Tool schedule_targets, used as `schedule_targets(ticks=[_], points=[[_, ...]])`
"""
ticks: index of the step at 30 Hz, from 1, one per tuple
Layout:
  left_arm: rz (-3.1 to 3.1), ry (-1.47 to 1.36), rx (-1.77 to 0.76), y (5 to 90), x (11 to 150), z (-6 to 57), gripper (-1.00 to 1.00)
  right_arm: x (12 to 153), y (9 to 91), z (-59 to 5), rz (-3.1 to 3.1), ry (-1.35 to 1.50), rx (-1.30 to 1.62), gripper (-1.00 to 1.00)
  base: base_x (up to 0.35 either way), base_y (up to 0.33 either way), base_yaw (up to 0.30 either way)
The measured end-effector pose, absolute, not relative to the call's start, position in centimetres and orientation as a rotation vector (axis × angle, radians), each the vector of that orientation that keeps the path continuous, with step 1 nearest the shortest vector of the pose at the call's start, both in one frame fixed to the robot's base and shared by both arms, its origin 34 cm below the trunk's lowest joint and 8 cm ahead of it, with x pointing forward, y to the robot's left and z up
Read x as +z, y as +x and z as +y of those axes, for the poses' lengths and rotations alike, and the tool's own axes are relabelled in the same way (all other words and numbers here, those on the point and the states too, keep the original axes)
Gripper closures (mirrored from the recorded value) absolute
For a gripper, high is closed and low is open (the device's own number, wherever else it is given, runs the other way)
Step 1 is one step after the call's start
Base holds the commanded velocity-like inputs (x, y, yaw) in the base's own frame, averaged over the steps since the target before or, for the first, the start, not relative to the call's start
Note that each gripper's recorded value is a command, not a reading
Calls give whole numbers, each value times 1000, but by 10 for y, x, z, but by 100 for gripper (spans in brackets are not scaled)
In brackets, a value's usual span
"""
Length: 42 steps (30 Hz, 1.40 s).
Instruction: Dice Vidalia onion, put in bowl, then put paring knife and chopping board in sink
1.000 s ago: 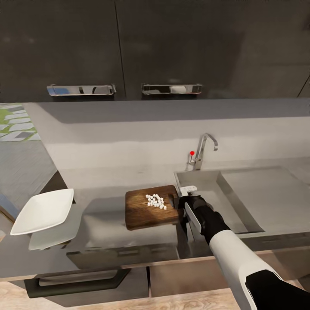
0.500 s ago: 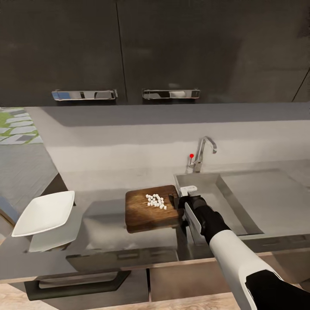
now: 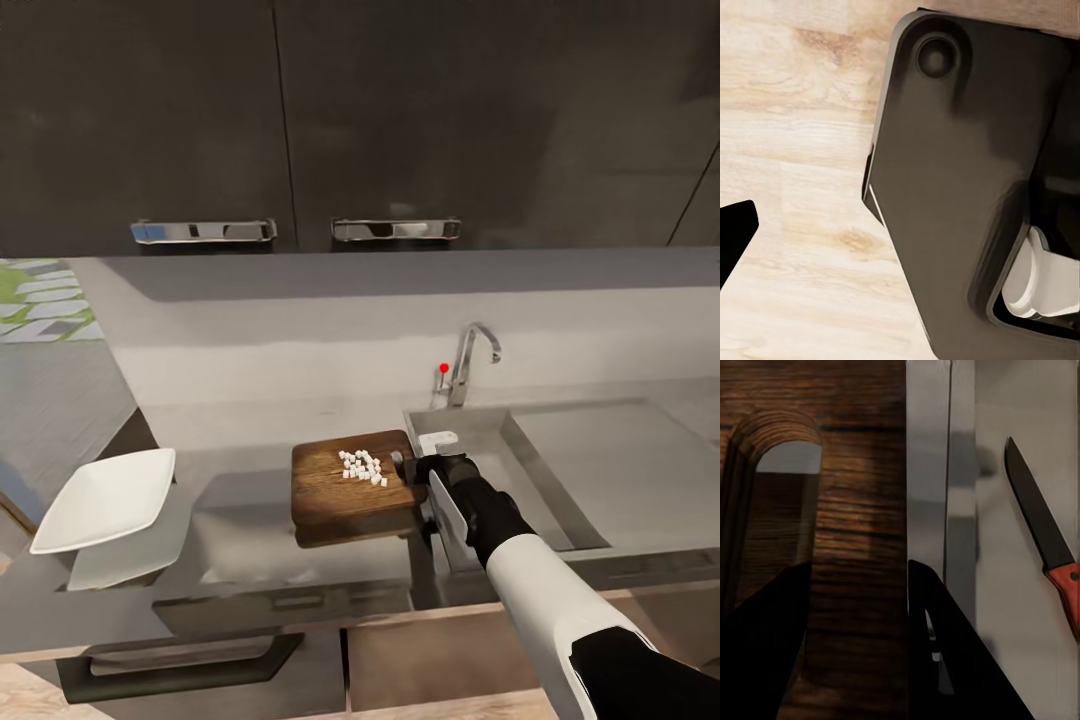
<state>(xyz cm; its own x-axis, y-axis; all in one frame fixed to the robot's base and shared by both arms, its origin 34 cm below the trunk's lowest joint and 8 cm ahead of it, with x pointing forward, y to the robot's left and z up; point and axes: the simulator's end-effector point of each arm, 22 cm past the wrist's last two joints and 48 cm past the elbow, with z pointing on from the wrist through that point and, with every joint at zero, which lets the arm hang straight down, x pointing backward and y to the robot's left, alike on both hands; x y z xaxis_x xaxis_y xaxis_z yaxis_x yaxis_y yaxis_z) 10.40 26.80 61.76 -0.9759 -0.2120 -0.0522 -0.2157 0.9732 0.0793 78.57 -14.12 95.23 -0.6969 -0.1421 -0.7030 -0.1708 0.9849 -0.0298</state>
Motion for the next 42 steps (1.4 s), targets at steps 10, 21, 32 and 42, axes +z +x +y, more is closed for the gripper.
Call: schedule_targets(ticks=[10,21,32,42], points=[[3062,-333,128,110,618,268,-100,963,786,-141,2336,-217,45,100,0,0,0],[3045,-332,125,117,618,268,-100,975,787,-142,2318,-216,42,100,0,0,0],[3028,-332,121,123,618,268,-100,987,788,-142,2300,-216,38,100,0,0,0],[3012,-331,117,130,618,268,-100,998,788,-142,2284,-215,37,100,0,0,0]])
